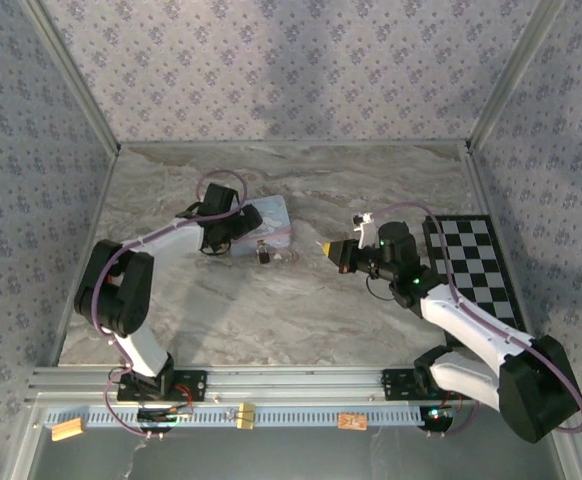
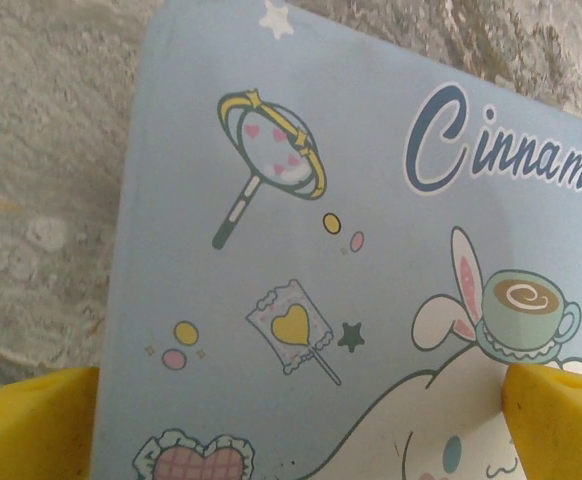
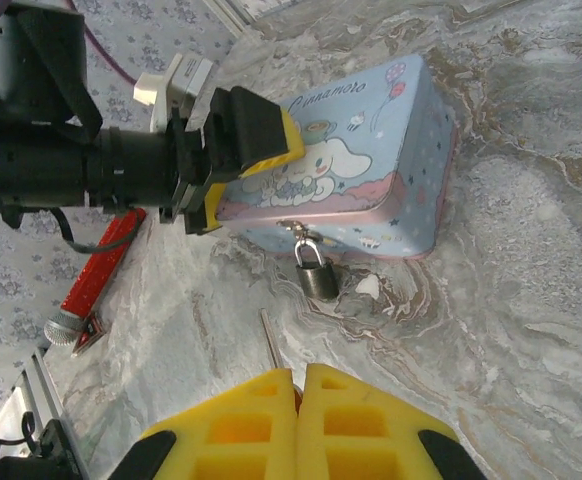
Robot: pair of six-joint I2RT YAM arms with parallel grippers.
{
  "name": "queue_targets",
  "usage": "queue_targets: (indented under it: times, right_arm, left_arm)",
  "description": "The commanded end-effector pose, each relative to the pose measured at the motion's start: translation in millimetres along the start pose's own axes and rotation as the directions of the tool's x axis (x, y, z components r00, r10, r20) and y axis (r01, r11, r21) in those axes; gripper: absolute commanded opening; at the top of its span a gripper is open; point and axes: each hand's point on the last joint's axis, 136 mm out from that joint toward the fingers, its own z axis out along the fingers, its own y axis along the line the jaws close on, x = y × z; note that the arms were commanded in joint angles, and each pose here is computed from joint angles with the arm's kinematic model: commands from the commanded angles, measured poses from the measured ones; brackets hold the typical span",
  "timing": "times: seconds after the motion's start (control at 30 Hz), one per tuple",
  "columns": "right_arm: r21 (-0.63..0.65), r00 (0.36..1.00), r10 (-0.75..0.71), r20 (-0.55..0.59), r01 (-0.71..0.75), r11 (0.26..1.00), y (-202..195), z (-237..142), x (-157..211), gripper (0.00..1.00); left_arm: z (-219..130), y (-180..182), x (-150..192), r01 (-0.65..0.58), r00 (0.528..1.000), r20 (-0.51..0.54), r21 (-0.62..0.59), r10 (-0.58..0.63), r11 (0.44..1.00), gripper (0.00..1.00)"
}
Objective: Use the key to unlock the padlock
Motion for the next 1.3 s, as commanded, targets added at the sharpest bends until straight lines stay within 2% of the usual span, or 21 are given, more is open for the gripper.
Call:
queue_targets:
  times: [0.0,0.2,0.43,0.57,0.73,0.83,1.03,1.27]
  right_arm:
    - [0.003,1.000,-0.004,0.015,0.004,1.000,3.4,1.3,-5.2,0.00]
    - [0.009,1.000,-0.006,0.009,0.006,1.000,3.4,3.2,-2.7,0.00]
    - [0.008,1.000,-0.012,-0.004,0.012,1.000,4.9,7.3,0.3,0.00]
    - [0.007,1.000,-0.012,-0.009,0.012,1.000,5.9,10.9,0.2,0.00]
    - [-0.002,0.999,-0.039,-0.009,0.039,0.999,15.3,12.5,4.0,0.00]
    - [-0.002,0.999,-0.038,-0.013,0.038,0.999,16.1,14.7,6.1,0.00]
    - [-0.008,0.999,-0.034,-0.024,0.034,0.999,19.4,18.1,9.0,0.00]
    - [-0.005,0.999,-0.036,-0.028,0.036,0.999,21.4,19.6,11.3,0.00]
  left_arm:
    - [7.8,33.7,6.7,-0.045,0.998,-0.042,-0.139,0.039,0.989,1.00]
    - [-12.2,16.7,-2.4,-0.090,0.995,-0.055,-0.082,0.085,0.993,1.00]
    - [-58.8,6.4,-12.7,-0.116,0.992,0.057,-0.006,0.116,0.993,1.00]
    - [-85.1,-2.0,0.3,-0.175,0.979,0.121,0.072,0.165,0.982,1.00]
    - [-103.7,-8.9,36.7,-0.259,0.964,0.123,0.208,0.238,0.943,1.00]
    - [-101.3,-2.1,58.4,-0.287,0.957,0.113,0.244,0.267,0.926,0.99]
    - [-79.8,-6.7,91.9,-0.284,0.958,0.066,0.354,0.279,0.891,0.86]
    - [-53.4,-18.2,99.5,-0.313,0.948,0.062,0.377,0.313,0.872,0.79]
